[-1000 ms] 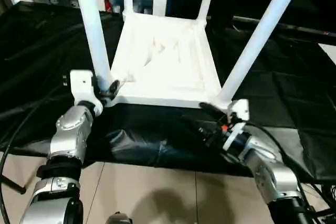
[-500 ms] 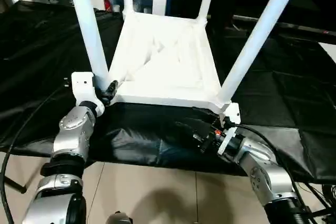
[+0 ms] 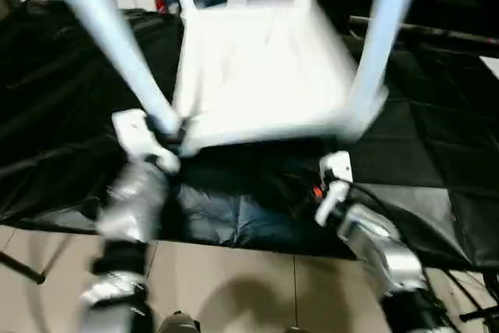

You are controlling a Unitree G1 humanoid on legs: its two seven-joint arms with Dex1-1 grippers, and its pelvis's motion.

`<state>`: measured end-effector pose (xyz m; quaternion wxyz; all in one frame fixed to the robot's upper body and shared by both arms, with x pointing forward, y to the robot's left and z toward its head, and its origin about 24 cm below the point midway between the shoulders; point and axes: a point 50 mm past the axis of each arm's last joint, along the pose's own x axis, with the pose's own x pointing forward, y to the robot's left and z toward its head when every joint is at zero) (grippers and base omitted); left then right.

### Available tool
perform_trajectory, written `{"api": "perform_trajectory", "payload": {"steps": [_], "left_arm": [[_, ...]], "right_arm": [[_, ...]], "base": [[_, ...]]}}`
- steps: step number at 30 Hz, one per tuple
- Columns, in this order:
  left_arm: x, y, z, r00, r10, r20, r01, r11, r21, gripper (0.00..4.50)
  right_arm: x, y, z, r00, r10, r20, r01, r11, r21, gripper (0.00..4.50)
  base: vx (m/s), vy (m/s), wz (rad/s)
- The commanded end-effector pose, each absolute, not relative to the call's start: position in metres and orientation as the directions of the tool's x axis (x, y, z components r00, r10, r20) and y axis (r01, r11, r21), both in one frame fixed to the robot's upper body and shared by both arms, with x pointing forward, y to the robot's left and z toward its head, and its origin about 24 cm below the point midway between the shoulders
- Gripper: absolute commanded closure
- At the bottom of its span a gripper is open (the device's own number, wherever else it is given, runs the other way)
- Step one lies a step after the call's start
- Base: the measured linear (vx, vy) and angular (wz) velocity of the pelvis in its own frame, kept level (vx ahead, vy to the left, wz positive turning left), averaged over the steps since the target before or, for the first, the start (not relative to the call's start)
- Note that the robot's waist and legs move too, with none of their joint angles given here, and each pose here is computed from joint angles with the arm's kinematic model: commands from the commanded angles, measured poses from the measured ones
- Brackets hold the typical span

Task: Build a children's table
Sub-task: Flip table

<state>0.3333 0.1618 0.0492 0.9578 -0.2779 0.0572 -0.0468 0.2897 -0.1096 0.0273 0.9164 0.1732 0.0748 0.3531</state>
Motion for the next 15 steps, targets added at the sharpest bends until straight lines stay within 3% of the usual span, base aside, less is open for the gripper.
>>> {"api": "perform_trajectory", "payload": {"steps": [1, 9, 12, 15], "left_arm": [[0.336, 0.147, 0.073, 0.986, -0.168, 0.019, 0.151, 0.823, -0.548, 1.51], [0.332, 0.138, 0.080, 0.987, -0.158, 0.020, 0.143, 0.827, -0.544, 1.53], [0.329, 0.137, 0.080, 0.992, -0.127, 0.009, 0.110, 0.821, -0.560, 1.53], [0.328, 0.135, 0.080, 0.991, -0.135, 0.011, 0.118, 0.822, -0.557, 1.53]], "right_arm": [[0.299, -0.113, 0.033, 0.778, 0.627, 0.034, -0.578, 0.694, 0.429, 0.00], [0.315, -0.109, 0.053, 0.793, 0.585, 0.167, -0.579, 0.643, 0.501, 0.00], [0.336, -0.109, 0.063, 0.853, 0.488, 0.185, -0.488, 0.622, 0.612, 0.00], [0.343, -0.109, 0.062, 0.881, 0.450, 0.147, -0.431, 0.634, 0.642, 0.00]], "base": [[0.000, 0.000, 0.00], [0.000, 0.000, 0.00], [0.000, 0.000, 0.00], [0.000, 0.000, 0.00]]}}
